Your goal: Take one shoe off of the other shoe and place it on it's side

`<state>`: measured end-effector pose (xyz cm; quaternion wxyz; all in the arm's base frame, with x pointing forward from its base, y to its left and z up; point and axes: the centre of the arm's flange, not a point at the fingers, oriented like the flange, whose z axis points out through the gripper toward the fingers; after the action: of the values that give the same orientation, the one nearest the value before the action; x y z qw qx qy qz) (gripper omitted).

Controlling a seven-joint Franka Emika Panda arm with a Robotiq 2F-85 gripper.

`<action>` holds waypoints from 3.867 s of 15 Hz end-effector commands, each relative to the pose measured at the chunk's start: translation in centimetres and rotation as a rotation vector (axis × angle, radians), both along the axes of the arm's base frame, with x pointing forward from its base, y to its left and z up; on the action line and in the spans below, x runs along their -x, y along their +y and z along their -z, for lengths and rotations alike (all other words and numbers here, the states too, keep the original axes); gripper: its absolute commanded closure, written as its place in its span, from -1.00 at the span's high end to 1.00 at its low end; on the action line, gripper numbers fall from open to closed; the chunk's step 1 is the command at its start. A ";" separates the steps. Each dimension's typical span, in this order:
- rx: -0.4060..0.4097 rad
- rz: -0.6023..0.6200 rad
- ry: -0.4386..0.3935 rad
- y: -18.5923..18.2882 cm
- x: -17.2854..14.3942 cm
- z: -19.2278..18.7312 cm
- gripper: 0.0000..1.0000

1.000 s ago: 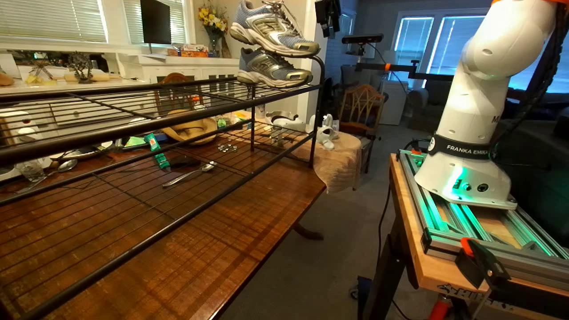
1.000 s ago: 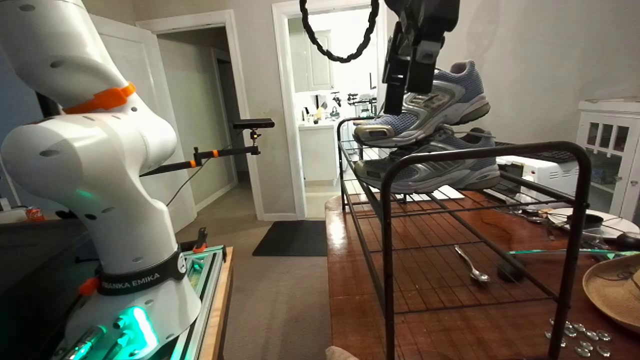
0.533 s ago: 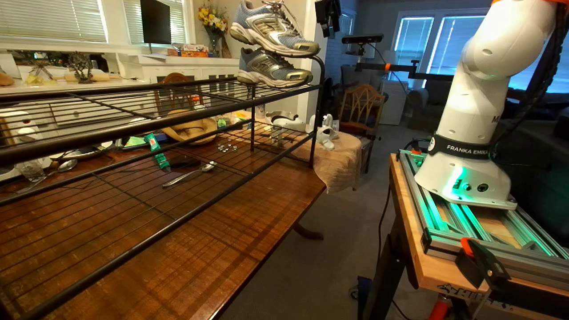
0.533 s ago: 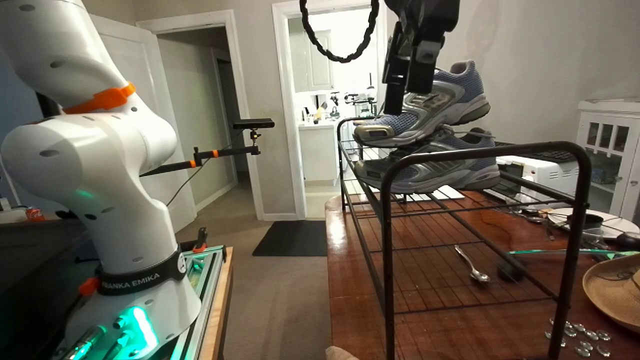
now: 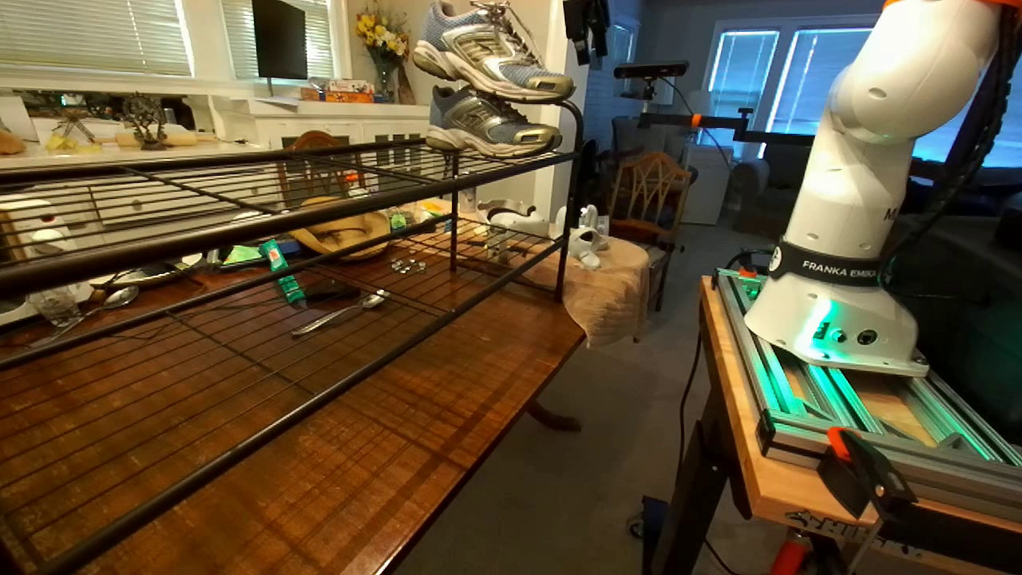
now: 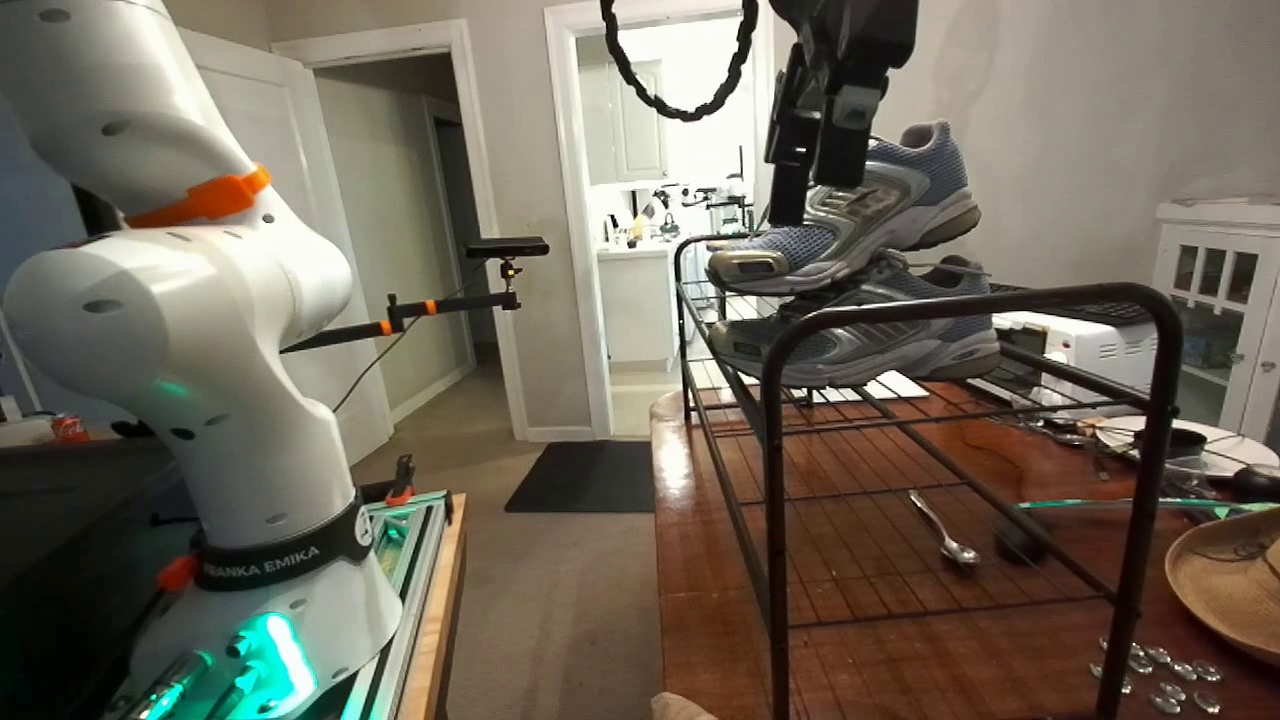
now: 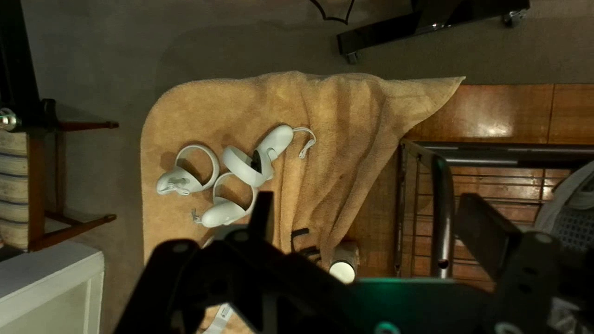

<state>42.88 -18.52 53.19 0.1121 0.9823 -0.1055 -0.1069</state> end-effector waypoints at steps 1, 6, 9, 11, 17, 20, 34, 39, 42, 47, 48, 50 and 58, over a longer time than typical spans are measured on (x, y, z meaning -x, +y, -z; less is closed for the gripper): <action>-0.105 -0.018 -0.052 0.6 0.1 -2.1 1.00; -0.229 -0.069 -0.115 1.4 0.5 -4.0 1.00; -0.295 -0.109 -0.191 2.7 0.8 -4.0 1.00; -0.349 -0.136 -0.231 4.0 0.5 -3.9 1.00; -0.457 -0.199 -0.435 7.4 -0.9 -3.0 1.00; -0.470 -0.244 -0.527 8.6 -1.4 -2.0 1.00; -0.468 -0.430 -0.647 11.7 -0.9 1.5 0.44; -0.457 -0.465 -0.605 11.7 -0.7 2.9 -0.26; -0.455 -0.464 -0.595 11.7 -0.7 3.1 -0.49; -0.455 -0.453 -0.595 11.4 -0.8 2.3 0.27; -0.455 -0.453 -0.591 11.4 -0.8 2.2 0.44; -0.450 -0.450 -0.579 11.6 -0.9 2.2 0.75; -0.332 -0.500 -0.462 15.3 -1.9 2.6 1.00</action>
<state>44.17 -4.45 50.31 -0.0809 0.9751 0.1350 0.1562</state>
